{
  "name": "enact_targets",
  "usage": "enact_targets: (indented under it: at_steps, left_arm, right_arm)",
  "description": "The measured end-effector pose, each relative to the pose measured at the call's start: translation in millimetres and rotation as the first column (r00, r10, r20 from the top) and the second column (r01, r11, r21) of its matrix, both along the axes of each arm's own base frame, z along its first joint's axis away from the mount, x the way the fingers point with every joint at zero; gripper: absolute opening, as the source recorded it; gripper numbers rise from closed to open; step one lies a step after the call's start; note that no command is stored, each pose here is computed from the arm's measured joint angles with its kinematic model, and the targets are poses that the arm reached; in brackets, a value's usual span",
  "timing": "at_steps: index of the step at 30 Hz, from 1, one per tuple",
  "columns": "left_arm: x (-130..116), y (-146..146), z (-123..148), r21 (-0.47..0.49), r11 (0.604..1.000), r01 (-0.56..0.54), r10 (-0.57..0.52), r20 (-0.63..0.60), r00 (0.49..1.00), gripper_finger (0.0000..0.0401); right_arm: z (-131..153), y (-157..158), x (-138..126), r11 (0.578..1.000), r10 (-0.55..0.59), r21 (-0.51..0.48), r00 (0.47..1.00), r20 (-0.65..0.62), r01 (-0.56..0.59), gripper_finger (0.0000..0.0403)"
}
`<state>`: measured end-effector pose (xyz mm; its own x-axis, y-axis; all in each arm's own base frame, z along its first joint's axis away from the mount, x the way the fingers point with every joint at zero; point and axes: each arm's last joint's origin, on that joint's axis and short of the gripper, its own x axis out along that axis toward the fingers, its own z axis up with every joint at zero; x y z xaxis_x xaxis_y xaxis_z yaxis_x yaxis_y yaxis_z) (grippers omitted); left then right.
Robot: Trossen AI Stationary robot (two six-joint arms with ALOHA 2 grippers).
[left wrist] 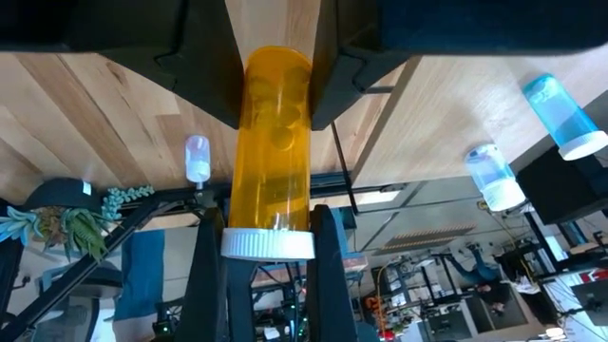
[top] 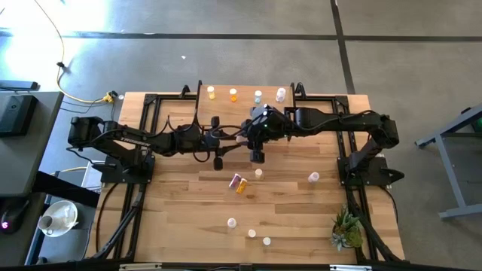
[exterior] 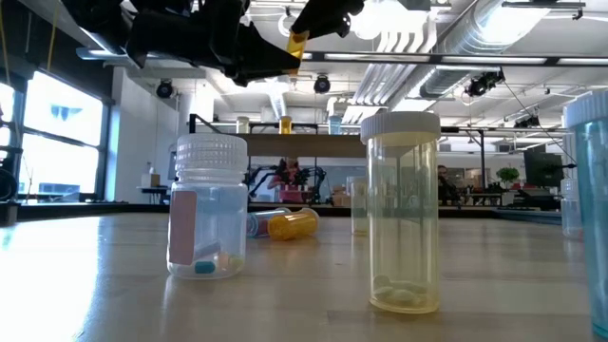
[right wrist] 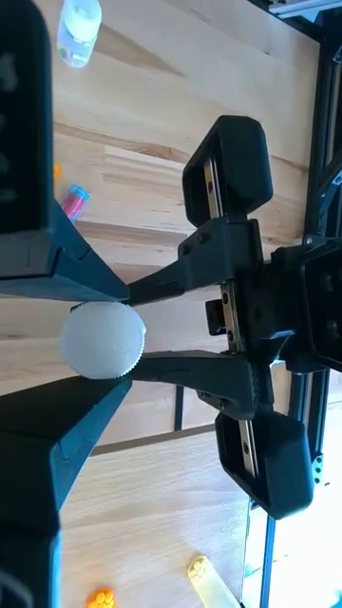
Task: Pick and place medicine bottles onto shelf by color
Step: Put the left orange pill bottle on the shelf aligned with the orange pill bottle
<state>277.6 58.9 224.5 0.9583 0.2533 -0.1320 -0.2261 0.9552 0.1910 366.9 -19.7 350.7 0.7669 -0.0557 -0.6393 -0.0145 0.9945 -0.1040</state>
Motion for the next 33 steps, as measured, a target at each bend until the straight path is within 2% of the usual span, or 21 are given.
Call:
enact_targets:
  at_steps: [8, 13, 20, 27, 30, 33]
  left_arm:
    - [-0.2, 0.2, -1.2, -0.004, 1.0, -0.008, 0.008, -0.012, 1.0, 0.0176]
    - [-6.8, 0.9, 2.5, 0.014, 0.997, -0.074, 0.074, -0.049, 0.996, 0.0209]
    - [-25.4, 0.0, 13.7, 0.04, 0.991, -0.126, 0.13, -0.121, 0.984, 0.0215]
    - [-48.8, 6.7, 25.0, -0.021, 0.982, -0.186, 0.181, -0.157, 0.971, 0.0215]
    - [-58.3, 11.9, 26.7, -0.064, 0.984, -0.168, 0.154, -0.182, 0.971, 0.0215]
    - [-63.7, 17.4, 26.6, -0.147, 0.983, -0.112, 0.084, -0.184, 0.979, 0.0215]
  right_arm:
    - [-0.9, -0.4, 0.1, 1.0, -0.012, 0.014, 1.0, -0.005, 0.012, 0.0101]
    - [-1.0, -5.5, -0.3, 0.999, -0.044, 0.031, 0.999, -0.005, 0.044, 0.0101]
    - [-1.3, -21.9, -2.1, 0.993, -0.12, 0.018, 0.993, -0.009, 0.121, 0.0101]
    - [1.8, -51.7, -4.1, 0.98, -0.2, 0.019, 0.979, 0.033, 0.2, 0.0101]
    - [7.9, -67.5, -7.6, 0.97, -0.242, 0.019, 0.969, 0.048, 0.242, 0.0101]
    - [17.5, -81.8, -11.2, 0.957, -0.289, 0.036, 0.954, 0.079, 0.287, 0.0101]
